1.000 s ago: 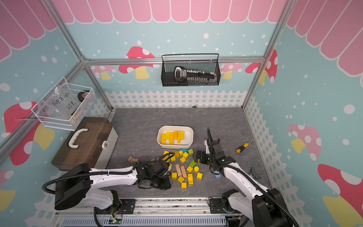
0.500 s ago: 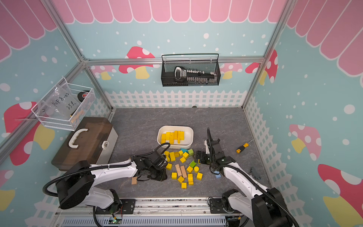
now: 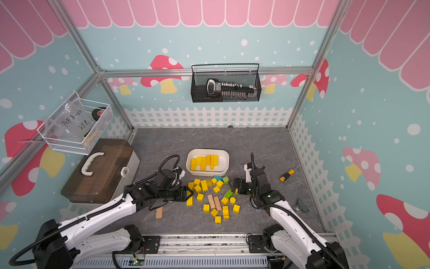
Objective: Pick out the yellow building blocks
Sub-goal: Move the building block to the center of the board, then pick up the building block from the center of the board.
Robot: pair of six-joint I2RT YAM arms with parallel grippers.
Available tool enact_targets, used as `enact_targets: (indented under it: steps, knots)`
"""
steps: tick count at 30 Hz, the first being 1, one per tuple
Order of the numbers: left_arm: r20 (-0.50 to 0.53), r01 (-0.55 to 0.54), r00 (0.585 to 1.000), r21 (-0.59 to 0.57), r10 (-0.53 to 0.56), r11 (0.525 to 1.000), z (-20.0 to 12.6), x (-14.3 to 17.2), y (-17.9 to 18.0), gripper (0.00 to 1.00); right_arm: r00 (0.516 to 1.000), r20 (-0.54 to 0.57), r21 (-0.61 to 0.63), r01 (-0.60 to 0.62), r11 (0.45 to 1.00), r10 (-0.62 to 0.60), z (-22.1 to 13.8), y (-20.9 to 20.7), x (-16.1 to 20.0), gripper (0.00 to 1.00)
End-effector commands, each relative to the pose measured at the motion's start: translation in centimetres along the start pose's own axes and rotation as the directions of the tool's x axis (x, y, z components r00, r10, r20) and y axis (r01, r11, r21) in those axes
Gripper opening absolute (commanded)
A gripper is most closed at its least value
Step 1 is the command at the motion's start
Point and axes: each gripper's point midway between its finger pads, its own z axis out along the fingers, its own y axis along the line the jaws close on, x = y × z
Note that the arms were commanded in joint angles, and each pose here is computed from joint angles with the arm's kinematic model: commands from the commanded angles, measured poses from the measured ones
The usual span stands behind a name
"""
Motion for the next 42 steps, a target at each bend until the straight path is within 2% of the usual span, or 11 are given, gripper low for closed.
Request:
enact_targets:
  steps: [1, 3, 5, 7, 10, 16, 26, 30, 33, 40, 42]
  knots:
    - [0.1, 0.098, 0.991, -0.067, -0.091, 0.993, -1.2, -1.1, 2.9, 0.69, 0.999, 0.036, -0.042, 0.006, 0.999, -0.005, -0.7, 0.8, -0.4, 0.99]
    - [0.148, 0.141, 0.98, -0.064, -0.13, 0.988, -2.1, -1.7, 3.9, 0.8, 0.996, 0.086, -0.099, 0.041, 0.994, -0.032, -2.2, 2.2, -1.2, 0.99]
    - [0.179, 0.171, 0.971, -0.062, -0.157, 0.983, -2.6, -2.0, 4.6, 0.99, 0.986, 0.166, -0.105, 0.052, 0.993, -0.034, -3.7, 2.4, -1.9, 0.99]
    - [0.191, 0.193, 0.965, -0.064, -0.177, 0.979, -2.9, -2.1, 5.2, 0.99, 0.965, 0.24, -0.006, -0.109, 0.994, 0.107, -4.1, -0.9, -1.5, 0.99]
    - [0.182, 0.223, 0.961, -0.077, -0.206, 0.972, -2.6, -2.0, 6.2, 0.99, 0.872, 0.361, 0.085, -0.384, 0.919, 0.331, -4.6, -6.2, 0.7, 0.99]
    - [0.16, 0.244, 0.96, -0.088, -0.228, 0.966, -1.7, -1.5, 6.8, 0.99, 0.836, 0.488, -0.048, -0.261, 0.964, 0.251, -6.6, -5.5, 0.5, 0.99]
    - [0.152, 0.281, 0.952, -0.098, -0.265, 0.955, -0.2, -1.1, 7.7, 0.99, 0.912, 0.33, 0.118, -0.295, 0.948, 0.242, -3.5, -6.5, 1.3, 0.99]
    - [0.149, 0.326, 0.94, -0.115, -0.308, 0.938, 0.3, -0.5, 8.4, 0.94, 0.918, 0.296, 0.163, -0.321, 0.933, 0.264, -2.7, -7.3, 2.1, 0.99]
    - [0.138, 0.356, 0.931, -0.135, -0.338, 0.925, 0.7, -0.1, 8.8, 0.9, 0.919, 0.302, 0.132, -0.303, 0.944, 0.252, -2.8, -6.7, 1.6, 0.99]
    - [0.017, 0.3, 0.953, -0.174, -0.302, 0.938, 2.5, 0.6, 8.6, 0.84, 0.902, 0.334, 0.129, -0.33, 0.935, 0.272, -3.3, -7.2, 1.8, 0.88]
    - [-0.008, 0.299, 0.952, -0.174, -0.305, 0.938, 3.1, 0.9, 8.6, 0.82, 0.907, 0.326, 0.137, -0.326, 0.935, 0.268, -3.3, -7.1, 1.7, 0.92]
